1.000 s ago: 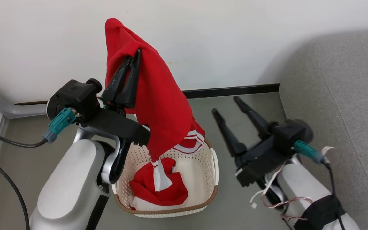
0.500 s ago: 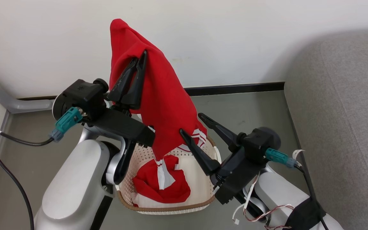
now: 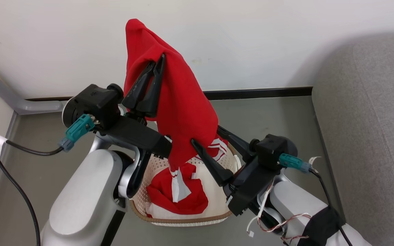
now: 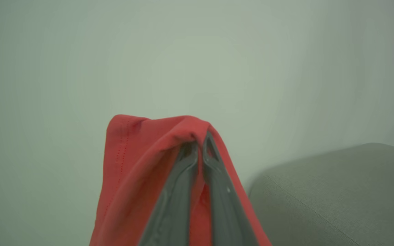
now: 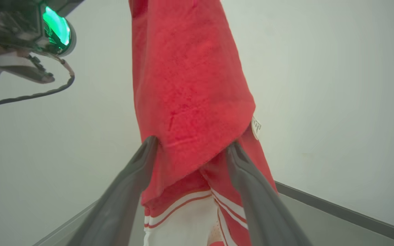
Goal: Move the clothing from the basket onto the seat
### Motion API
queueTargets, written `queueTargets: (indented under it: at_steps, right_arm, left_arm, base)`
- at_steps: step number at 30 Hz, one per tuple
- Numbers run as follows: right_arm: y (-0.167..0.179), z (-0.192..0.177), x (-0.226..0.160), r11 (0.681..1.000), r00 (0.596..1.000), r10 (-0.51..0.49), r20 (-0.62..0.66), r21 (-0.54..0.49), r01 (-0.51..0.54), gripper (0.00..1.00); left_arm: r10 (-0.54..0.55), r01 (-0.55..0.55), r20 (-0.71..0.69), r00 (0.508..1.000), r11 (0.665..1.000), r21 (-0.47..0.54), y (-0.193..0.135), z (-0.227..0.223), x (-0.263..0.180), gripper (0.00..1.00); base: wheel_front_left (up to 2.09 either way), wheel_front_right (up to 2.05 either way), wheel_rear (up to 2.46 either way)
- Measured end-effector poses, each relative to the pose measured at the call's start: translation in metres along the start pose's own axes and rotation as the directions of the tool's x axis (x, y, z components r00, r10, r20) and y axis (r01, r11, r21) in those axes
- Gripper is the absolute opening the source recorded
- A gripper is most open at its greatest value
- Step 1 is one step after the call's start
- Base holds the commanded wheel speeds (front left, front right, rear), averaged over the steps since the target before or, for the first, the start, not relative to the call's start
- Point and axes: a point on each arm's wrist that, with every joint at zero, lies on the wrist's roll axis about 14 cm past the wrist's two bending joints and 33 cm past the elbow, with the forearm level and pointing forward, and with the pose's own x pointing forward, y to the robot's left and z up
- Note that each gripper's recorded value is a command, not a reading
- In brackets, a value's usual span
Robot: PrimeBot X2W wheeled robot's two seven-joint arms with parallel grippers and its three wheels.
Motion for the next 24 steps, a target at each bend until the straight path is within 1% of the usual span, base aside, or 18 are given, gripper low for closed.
queueTargets:
  at_steps: [11, 12, 14, 15, 16, 18, 19, 20, 24]
  right_arm:
    - [0.007, 0.001, 0.014, 0.999, 0.999, 0.045, -0.009, 0.007, -0.045, 1.00]
    - [0.006, 0.000, 0.015, 0.999, 0.999, 0.046, -0.010, 0.008, -0.045, 0.89]
    - [0.005, 0.000, 0.016, 0.999, 0.999, 0.046, -0.014, 0.005, -0.046, 0.73]
    - [0.005, -0.002, 0.016, 0.999, 0.999, 0.045, -0.017, 0.007, -0.045, 0.56]
    - [0.004, -0.003, 0.016, 0.999, 0.999, 0.043, -0.022, 0.009, -0.043, 0.44]
    - [0.002, -0.006, 0.017, 0.999, 0.999, 0.040, -0.031, 0.013, -0.039, 0.34]
    - [0.001, -0.006, 0.018, 0.999, 0.999, 0.039, -0.033, 0.012, -0.038, 0.16]
    - [0.000, -0.006, 0.019, 0.999, 0.999, 0.038, -0.034, 0.011, -0.038, 0.00]
    - [-0.002, -0.004, 0.023, 0.999, 0.999, 0.042, -0.035, 0.007, -0.042, 0.00]
  left_arm:
    - [0.012, -0.012, -0.006, 1.000, 1.000, -0.007, 0.004, -0.004, -0.001, 0.00]
    - [0.013, -0.013, -0.008, 1.000, 1.000, -0.007, 0.004, -0.004, -0.001, 0.00]
    - [0.015, -0.015, -0.010, 1.000, 1.000, -0.008, 0.005, -0.005, -0.001, 0.00]
    - [0.016, -0.016, -0.011, 1.000, 1.000, -0.008, 0.006, -0.006, -0.001, 0.00]
    - [0.016, -0.016, -0.012, 1.000, 1.000, -0.008, 0.006, -0.006, -0.001, 0.00]
    - [0.015, -0.015, -0.012, 1.000, 1.000, -0.011, 0.005, -0.007, 0.000, 0.00]
    - [0.016, -0.016, -0.012, 1.000, 1.000, -0.012, 0.006, -0.007, 0.001, 0.00]
    - [0.015, -0.016, -0.012, 1.000, 1.000, -0.015, 0.005, -0.008, 0.001, 0.00]
    - [0.012, -0.013, -0.012, 1.000, 1.000, -0.019, 0.004, -0.008, 0.003, 0.00]
  base:
    - [0.00, 0.00, 0.00]
    - [0.00, 0.00, 0.00]
    - [0.00, 0.00, 0.00]
    - [0.00, 0.00, 0.00]
    - [0.00, 0.00, 0.00]
    - [0.00, 0.00, 0.00]
    - [0.00, 0.00, 0.00]
    - [0.00, 0.00, 0.00]
    - [0.00, 0.00, 0.00]
